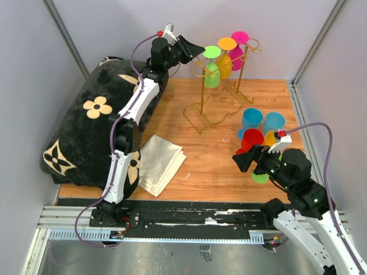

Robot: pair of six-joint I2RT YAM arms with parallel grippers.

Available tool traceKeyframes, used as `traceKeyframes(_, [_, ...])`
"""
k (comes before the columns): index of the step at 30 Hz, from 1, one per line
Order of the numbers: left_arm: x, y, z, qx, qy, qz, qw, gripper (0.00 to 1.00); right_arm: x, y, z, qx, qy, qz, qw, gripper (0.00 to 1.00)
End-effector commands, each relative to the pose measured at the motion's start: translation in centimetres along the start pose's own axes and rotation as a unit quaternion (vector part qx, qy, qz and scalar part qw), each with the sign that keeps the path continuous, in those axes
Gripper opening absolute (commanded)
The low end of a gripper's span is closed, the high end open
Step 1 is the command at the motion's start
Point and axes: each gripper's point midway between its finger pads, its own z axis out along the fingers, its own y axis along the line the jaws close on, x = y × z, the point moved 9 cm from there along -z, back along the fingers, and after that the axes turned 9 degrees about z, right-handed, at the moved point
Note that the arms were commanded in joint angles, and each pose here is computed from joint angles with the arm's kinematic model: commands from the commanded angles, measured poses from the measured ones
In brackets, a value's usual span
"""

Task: Take the wine glass off the wine glass rack
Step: Pick up the wine glass from the wine rack.

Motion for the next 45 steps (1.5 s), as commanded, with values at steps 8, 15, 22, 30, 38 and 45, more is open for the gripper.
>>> traceKeyframes(8, [-0.7,-2.3,-0.5,0.031,0.001,0.024,0.999,0.15,-0.2,0.1,0.1,-0.004,-0.010,0.003,1.000,0.90])
traceKeyframes(15, [-1.1,-3.1,-0.8,0.045,-0.004,0.017,0.999,0.07,-0.2,0.0,0.0,-0.003,-0.011,0.004,1.000,0.90])
traceKeyframes(22, [-2.0,-4.0,-1.1,0.047,-0.018,0.018,0.999,0.03,-0.2,0.0,-0.1,-0.003,-0.012,0.003,1.000,0.90])
traceKeyframes(30, [-2.3,-4.5,-1.0,0.061,-0.029,0.003,0.998,0.01,-0.1,-0.1,-0.1,-0.001,-0.011,0.003,1.000,0.90])
traceKeyframes(38, [-3.2,-4.5,-1.0,0.052,-0.053,-0.018,0.997,0.00,-0.2,-0.1,-0.3,0.002,-0.015,0.001,1.000,0.90])
traceKeyframes(45, [-3.7,-4.1,-1.1,0.038,-0.068,-0.026,0.997,0.00,-0.2,-0.2,-0.3,0.002,-0.015,0.002,1.000,0.90])
